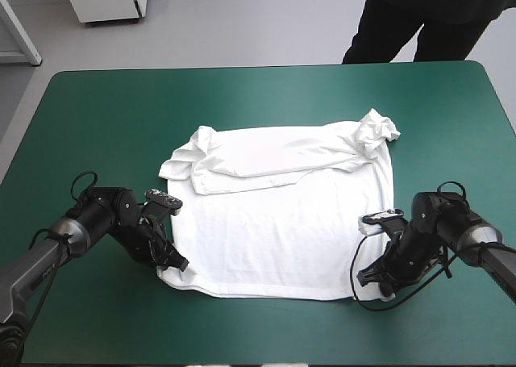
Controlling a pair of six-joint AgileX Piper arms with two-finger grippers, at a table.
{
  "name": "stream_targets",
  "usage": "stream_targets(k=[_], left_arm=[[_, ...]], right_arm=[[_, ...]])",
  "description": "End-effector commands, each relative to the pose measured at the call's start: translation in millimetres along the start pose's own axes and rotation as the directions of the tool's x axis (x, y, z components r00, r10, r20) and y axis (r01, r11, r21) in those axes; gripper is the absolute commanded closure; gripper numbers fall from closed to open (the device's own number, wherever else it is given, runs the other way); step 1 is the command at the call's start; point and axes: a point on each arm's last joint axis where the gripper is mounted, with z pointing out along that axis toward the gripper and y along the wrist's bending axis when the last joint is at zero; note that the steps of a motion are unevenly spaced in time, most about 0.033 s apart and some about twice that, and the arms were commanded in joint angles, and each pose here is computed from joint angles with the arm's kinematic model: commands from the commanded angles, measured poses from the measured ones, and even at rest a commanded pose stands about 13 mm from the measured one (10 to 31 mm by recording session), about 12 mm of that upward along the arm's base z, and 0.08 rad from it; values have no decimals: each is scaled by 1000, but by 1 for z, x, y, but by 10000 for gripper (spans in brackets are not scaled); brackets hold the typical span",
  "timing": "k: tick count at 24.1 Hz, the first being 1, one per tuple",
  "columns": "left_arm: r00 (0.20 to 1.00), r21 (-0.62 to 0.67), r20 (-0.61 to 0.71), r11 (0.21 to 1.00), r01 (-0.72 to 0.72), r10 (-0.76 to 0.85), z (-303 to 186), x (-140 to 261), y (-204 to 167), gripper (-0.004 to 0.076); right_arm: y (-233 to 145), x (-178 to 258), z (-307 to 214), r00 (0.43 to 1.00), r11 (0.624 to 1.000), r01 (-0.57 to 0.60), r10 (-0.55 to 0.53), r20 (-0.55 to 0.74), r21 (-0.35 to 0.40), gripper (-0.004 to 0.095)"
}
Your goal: Fold the cloth
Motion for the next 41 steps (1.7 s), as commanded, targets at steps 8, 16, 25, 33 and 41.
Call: stream_targets(k=[8, 16, 25, 33, 41], left_arm=[[968, 26, 245, 998, -54, 46, -97, 11, -31, 746], [656, -169, 725, 978, -124, 208, -284, 80, -83, 746], [36, -359, 932, 933, -18, 359, -426, 128, -119, 746], [-189, -404, 897, 915, 22, 400, -464, 135, -129, 746], [-391, -402, 808, 897, 184, 442, -486, 102, -113, 746]], right_arm=[[33, -17, -44, 982, 992, 94, -78, 170, -89, 920], [71, 23, -250, 659, 978, 175, -199, 726, 109, 918], [107, 120, -398, -1, 943, 141, -303, 953, 300, 918], [117, 167, -447, -411, 923, 26, -340, 846, 383, 919], [105, 134, -464, -511, 905, -163, -419, 750, 394, 921]])
